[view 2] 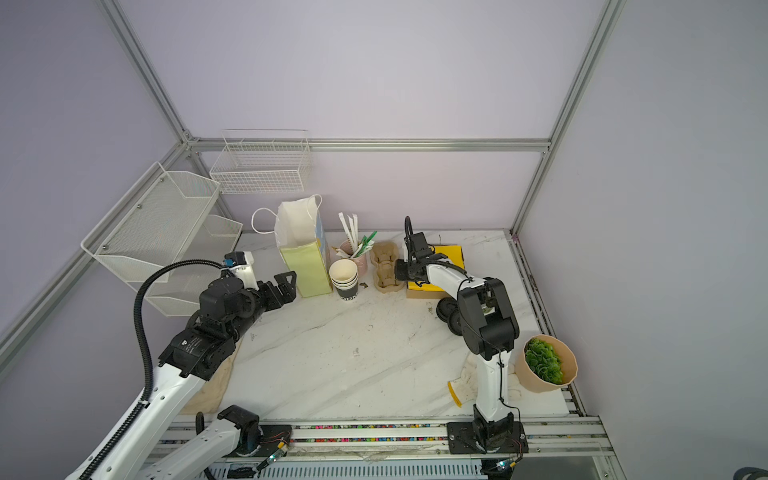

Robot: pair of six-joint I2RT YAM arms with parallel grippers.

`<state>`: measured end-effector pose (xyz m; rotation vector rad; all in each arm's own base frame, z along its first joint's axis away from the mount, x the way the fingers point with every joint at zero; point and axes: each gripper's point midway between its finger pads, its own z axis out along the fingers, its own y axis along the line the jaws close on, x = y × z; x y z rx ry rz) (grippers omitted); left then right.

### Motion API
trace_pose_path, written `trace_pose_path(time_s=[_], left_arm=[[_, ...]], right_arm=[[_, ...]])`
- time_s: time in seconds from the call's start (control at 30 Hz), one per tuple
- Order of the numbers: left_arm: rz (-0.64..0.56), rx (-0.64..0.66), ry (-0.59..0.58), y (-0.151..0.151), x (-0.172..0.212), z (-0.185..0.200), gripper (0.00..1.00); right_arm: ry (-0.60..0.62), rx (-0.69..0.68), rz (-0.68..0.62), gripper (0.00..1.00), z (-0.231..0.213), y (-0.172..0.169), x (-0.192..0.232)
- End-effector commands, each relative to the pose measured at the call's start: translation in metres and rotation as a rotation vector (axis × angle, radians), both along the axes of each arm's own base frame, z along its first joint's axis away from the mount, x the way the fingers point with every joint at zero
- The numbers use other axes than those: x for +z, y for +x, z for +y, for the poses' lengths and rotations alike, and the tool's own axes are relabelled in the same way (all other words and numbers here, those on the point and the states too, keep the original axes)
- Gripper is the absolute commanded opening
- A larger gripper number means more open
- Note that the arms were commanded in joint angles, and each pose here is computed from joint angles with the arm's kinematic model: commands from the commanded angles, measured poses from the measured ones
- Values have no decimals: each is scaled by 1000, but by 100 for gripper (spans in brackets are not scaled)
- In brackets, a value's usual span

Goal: Pack the takeout coffee
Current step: 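Grip the edge of the top tan cup carrier with the right gripper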

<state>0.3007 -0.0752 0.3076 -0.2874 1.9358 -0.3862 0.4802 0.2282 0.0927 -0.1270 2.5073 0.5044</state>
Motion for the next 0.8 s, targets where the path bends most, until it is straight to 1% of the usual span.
trace_pose_path(time_s=[0.0, 0.3, 0.37, 0.43, 0.5, 0.63, 0.77], left_arm=[[-10, 3, -20, 4, -3, 0, 100], [-11, 5, -20, 3, -3, 1, 100], [-12, 5, -20, 3, -2, 1, 100], [-12, 4, -22, 3, -2, 1, 100], [-11, 4, -21, 3, -3, 1, 100], [-9, 2, -24, 3, -3, 1, 100], [-8, 1, -23, 4, -3, 1, 100]], right_arm=[[-6, 17, 5, 28, 5, 1, 1], [26, 46, 23, 27, 13, -3, -4], [24, 42, 19, 23, 12, -2, -3], [21, 39, 15, 21, 11, -2, -1], [20, 37, 12, 17, 11, -1, 0], [21, 38, 14, 14, 11, -2, -1], [39, 44, 14, 14, 14, -2, -2]])
